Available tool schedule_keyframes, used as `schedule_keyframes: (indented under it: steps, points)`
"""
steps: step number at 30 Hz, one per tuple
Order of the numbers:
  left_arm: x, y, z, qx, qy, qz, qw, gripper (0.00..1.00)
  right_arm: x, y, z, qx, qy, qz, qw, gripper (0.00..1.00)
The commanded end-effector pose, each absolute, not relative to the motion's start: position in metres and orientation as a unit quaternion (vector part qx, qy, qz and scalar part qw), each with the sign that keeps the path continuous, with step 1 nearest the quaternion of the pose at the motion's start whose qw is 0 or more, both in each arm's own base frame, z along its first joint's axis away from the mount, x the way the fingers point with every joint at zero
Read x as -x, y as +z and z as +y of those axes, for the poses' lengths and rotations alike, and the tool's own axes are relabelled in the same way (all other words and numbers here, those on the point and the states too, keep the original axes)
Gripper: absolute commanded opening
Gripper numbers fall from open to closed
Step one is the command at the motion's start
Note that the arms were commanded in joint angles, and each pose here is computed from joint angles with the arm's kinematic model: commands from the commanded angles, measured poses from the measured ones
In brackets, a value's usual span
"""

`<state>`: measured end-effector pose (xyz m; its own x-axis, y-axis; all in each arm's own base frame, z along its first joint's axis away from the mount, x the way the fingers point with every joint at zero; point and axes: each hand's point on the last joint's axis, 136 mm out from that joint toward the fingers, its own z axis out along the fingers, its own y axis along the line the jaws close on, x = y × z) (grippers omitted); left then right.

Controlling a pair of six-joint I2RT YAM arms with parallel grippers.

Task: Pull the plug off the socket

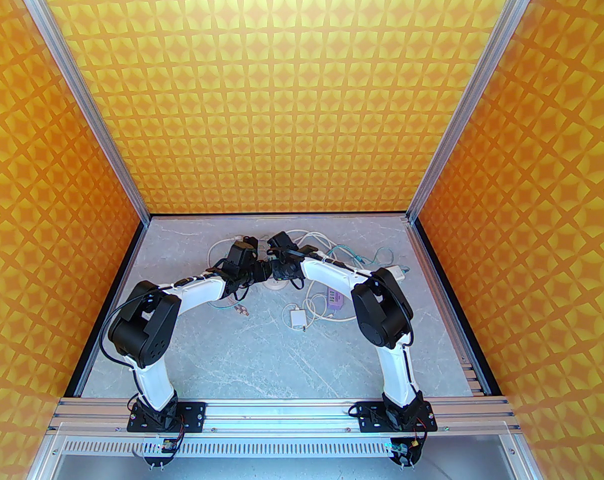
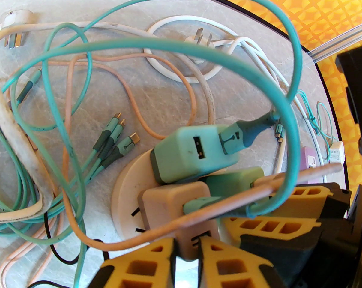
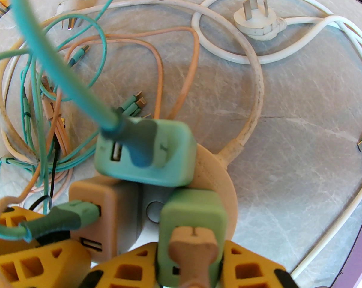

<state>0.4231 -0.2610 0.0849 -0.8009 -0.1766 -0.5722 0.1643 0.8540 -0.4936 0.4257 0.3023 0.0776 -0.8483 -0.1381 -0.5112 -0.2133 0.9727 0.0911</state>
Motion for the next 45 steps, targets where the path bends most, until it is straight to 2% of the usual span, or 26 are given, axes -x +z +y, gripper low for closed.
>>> schedule_keyframes:
  steps: [1, 9, 12, 14, 17, 18, 20, 25, 26, 29, 31, 33, 34, 35, 45]
  points:
    - [-0.364, -0.020, -0.232, 0.000, -0.164, 0.972, 0.169, 0.19, -0.402, 0.136, 0.376, 0.170, 0.147, 0.929, 0.295, 0.03]
    - [-0.362, -0.021, -0.232, -0.003, -0.160, 0.974, 0.163, 0.19, -0.404, 0.133, 0.368, 0.163, 0.144, 0.930, 0.296, 0.03]
    - [-0.368, 0.006, -0.235, 0.000, -0.179, 0.964, 0.194, 0.21, -0.403, 0.127, 0.363, 0.156, 0.138, 0.934, 0.289, 0.03]
    - [-0.372, 0.035, -0.237, -0.001, -0.196, 0.955, 0.221, 0.26, -0.403, 0.124, 0.360, 0.147, 0.138, 0.937, 0.285, 0.03]
    - [-0.375, 0.077, -0.238, 0.006, -0.223, 0.938, 0.264, 0.27, -0.404, 0.122, 0.355, 0.133, 0.137, 0.940, 0.283, 0.03]
    - [-0.375, 0.089, -0.237, 0.009, -0.231, 0.933, 0.277, 0.30, -0.404, 0.123, 0.355, 0.129, 0.137, 0.940, 0.283, 0.03]
    - [-0.373, 0.111, -0.236, 0.019, -0.253, 0.919, 0.303, 0.43, -0.404, 0.125, 0.356, 0.124, 0.142, 0.940, 0.284, 0.03]
    - [-0.359, 0.139, -0.229, 0.043, -0.298, 0.889, 0.346, 0.55, -0.405, 0.127, 0.357, 0.117, 0.148, 0.941, 0.281, 0.04]
    - [-0.355, 0.142, -0.227, 0.044, -0.304, 0.884, 0.353, 0.54, -0.404, 0.127, 0.358, 0.117, 0.149, 0.941, 0.280, 0.04]
    - [-0.345, 0.149, -0.222, 0.050, -0.327, 0.865, 0.378, 0.27, -0.404, 0.126, 0.358, 0.113, 0.153, 0.941, 0.279, 0.04]
    - [-0.340, 0.150, -0.221, 0.059, -0.343, 0.853, 0.389, 0.25, -0.404, 0.126, 0.360, 0.111, 0.157, 0.941, 0.277, 0.04]
    - [-0.337, 0.148, -0.221, 0.061, -0.347, 0.851, 0.389, 0.16, -0.404, 0.124, 0.361, 0.109, 0.158, 0.942, 0.275, 0.04]
    - [-0.336, 0.148, -0.222, 0.063, -0.350, 0.850, 0.388, 0.05, -0.404, 0.123, 0.360, 0.108, 0.157, 0.943, 0.273, 0.04]
    - [-0.335, 0.145, -0.223, 0.069, -0.354, 0.850, 0.383, 0.00, -0.404, 0.122, 0.360, 0.105, 0.157, 0.944, 0.272, 0.04]
    - [-0.341, 0.112, -0.249, 0.180, -0.453, 0.803, 0.342, 0.00, -0.401, 0.122, 0.361, 0.092, 0.170, 0.943, 0.270, 0.04]
